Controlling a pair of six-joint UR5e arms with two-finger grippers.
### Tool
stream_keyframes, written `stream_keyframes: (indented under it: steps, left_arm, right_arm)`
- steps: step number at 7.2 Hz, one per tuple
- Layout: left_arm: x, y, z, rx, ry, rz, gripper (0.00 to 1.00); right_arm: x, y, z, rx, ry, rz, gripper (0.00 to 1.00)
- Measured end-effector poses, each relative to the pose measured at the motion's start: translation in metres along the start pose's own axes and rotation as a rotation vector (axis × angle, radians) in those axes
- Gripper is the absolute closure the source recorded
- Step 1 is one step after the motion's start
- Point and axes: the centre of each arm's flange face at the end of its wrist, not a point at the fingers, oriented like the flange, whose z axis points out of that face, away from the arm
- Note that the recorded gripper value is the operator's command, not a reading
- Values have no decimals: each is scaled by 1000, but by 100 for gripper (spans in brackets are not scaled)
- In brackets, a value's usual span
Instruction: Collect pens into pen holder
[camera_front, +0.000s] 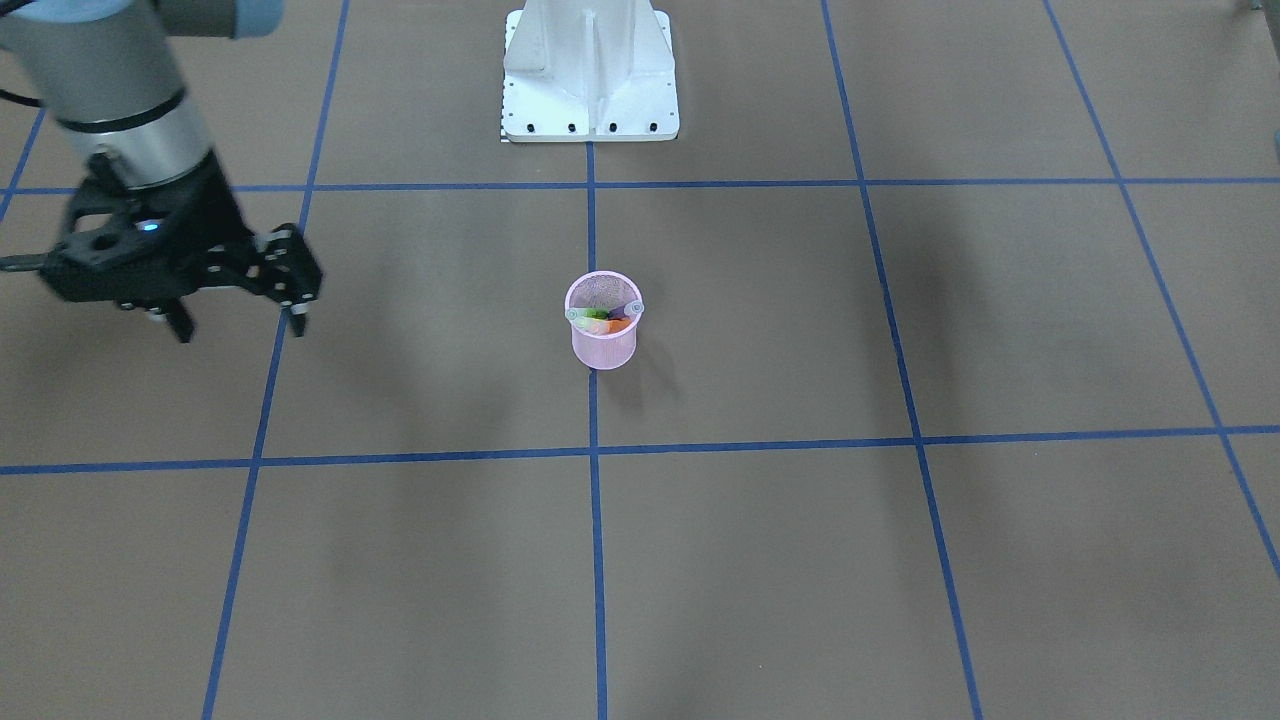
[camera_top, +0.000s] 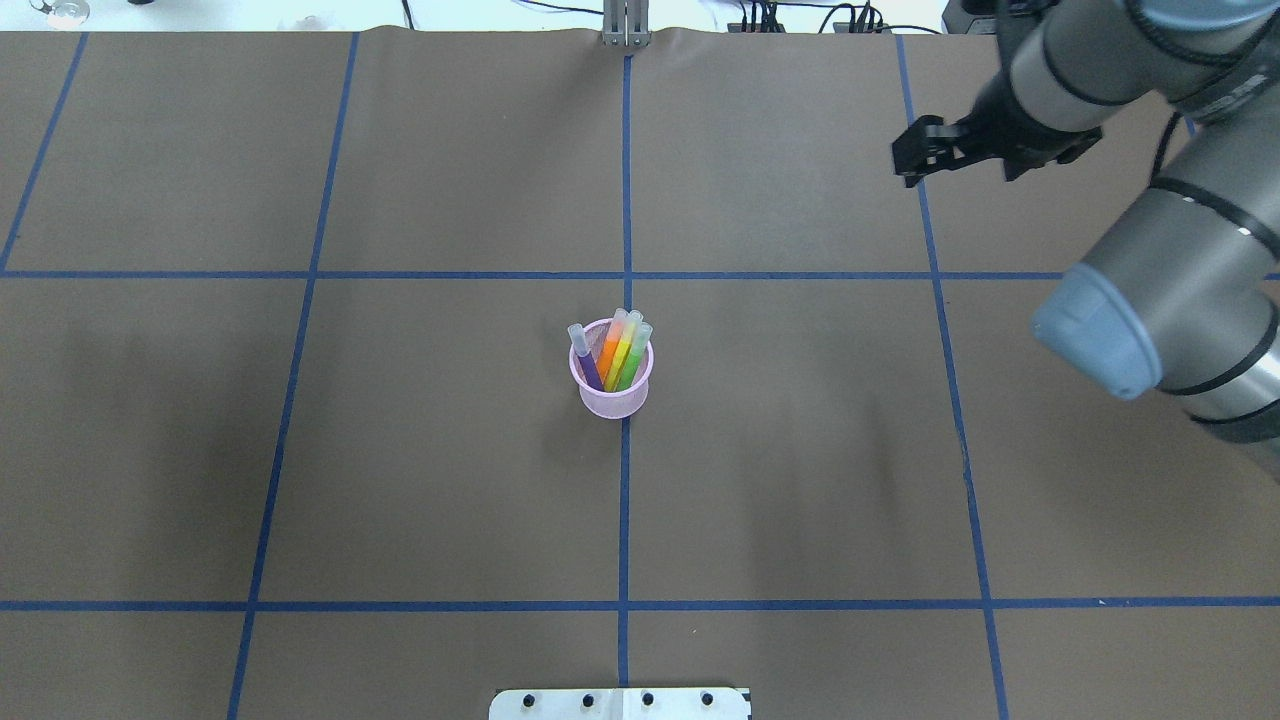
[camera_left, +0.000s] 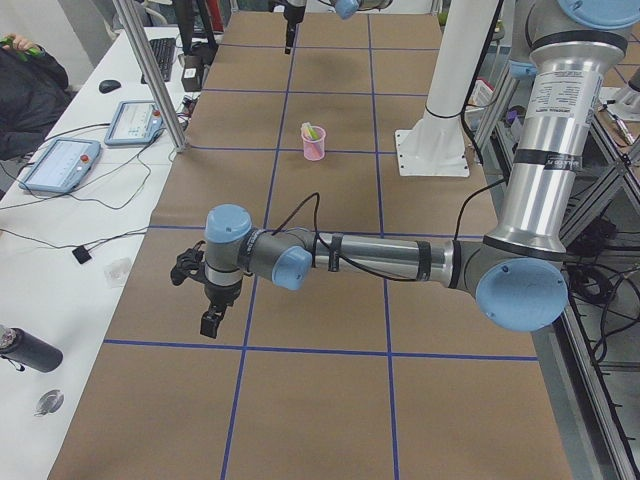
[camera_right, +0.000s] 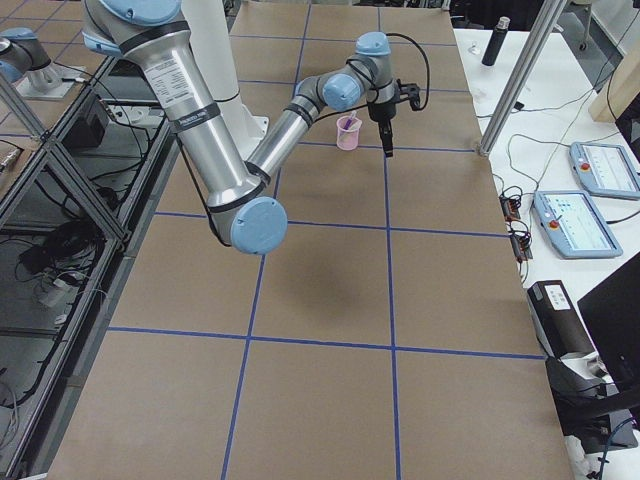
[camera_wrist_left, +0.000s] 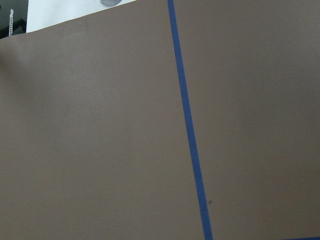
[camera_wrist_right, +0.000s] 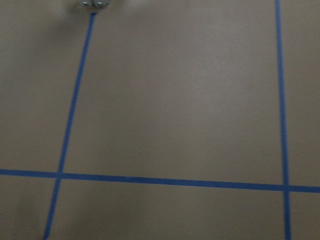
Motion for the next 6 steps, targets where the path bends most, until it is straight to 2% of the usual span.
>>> stream_keyframes:
  steps: [1,3,5,6]
  left_arm:
    - [5,3,-18,-18,28,-13,0]
    - [8,26,-31,-53,55,-43,0]
    - [3,50,-26,-78,61,-60,0]
    - [0,59,-22,-89,61,-66,0]
  right_arm:
    - [80,-8,14,-63,34,-36,0]
    - [219,1,34,-165,35,-5,0]
    - [308,26,51,-225,14,61,0]
    - [350,38,64,-237,-18,110,0]
